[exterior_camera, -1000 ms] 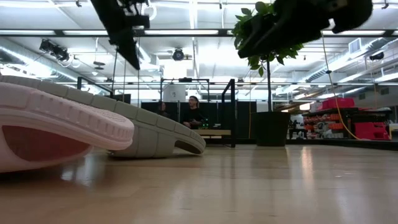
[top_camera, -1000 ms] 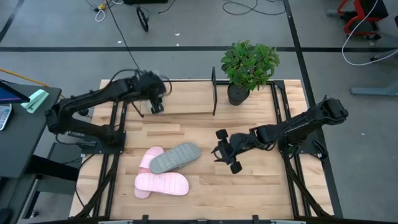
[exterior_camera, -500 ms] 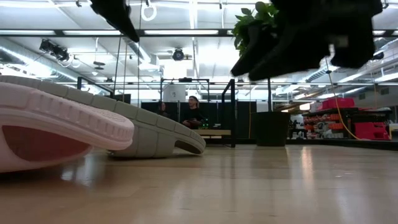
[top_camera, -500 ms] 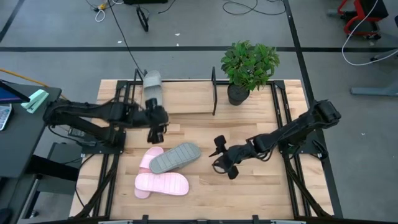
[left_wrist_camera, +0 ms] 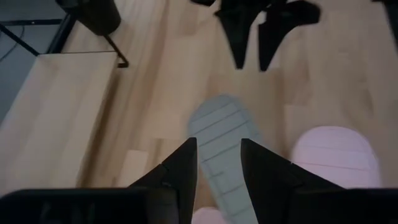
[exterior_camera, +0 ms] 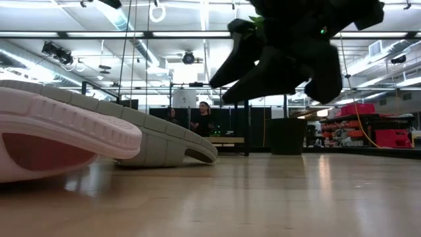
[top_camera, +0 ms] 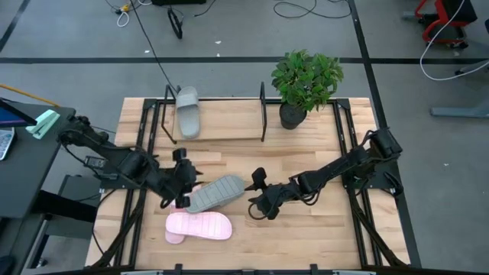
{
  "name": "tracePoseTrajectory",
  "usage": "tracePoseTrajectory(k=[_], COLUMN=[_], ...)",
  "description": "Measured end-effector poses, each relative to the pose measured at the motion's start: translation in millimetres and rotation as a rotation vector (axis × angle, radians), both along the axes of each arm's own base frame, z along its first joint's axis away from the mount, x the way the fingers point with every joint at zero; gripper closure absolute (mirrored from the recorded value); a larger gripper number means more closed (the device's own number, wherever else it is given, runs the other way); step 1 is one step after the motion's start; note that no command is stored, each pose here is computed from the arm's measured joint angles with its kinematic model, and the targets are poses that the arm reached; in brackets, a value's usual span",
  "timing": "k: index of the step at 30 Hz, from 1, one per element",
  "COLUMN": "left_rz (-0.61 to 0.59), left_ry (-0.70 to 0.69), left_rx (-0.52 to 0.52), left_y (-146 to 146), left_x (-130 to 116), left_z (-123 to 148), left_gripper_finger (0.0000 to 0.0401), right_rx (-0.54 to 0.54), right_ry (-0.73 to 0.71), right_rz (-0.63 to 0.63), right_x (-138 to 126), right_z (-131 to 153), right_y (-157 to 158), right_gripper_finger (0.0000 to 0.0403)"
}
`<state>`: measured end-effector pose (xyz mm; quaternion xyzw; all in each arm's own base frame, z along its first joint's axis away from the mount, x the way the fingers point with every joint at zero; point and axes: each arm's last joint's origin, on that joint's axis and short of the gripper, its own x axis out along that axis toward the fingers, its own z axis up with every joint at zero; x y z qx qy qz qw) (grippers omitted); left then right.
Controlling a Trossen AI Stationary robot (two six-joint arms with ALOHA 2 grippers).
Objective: Pick and place slides into the shelf
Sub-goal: Put the gray slipper on the shelf
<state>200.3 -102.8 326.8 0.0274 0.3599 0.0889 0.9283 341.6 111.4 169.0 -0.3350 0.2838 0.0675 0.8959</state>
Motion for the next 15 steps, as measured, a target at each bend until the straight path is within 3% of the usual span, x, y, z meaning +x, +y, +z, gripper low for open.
tracePoseTrajectory(k=[15], left_rz=[-0.029], left_ry=[-0.031], left_rx=[-0.006], left_y=[-16.7], left_x=[-9.5], left_z=[0.5], left_gripper_finger=[0.0283], right_rx=[-0.169], right_ry=[0.110], right_rz=[-0.045], right_x=[19.4], right_z=[-42.0], right_y=[-7.2], right_gripper_finger=[0.0154])
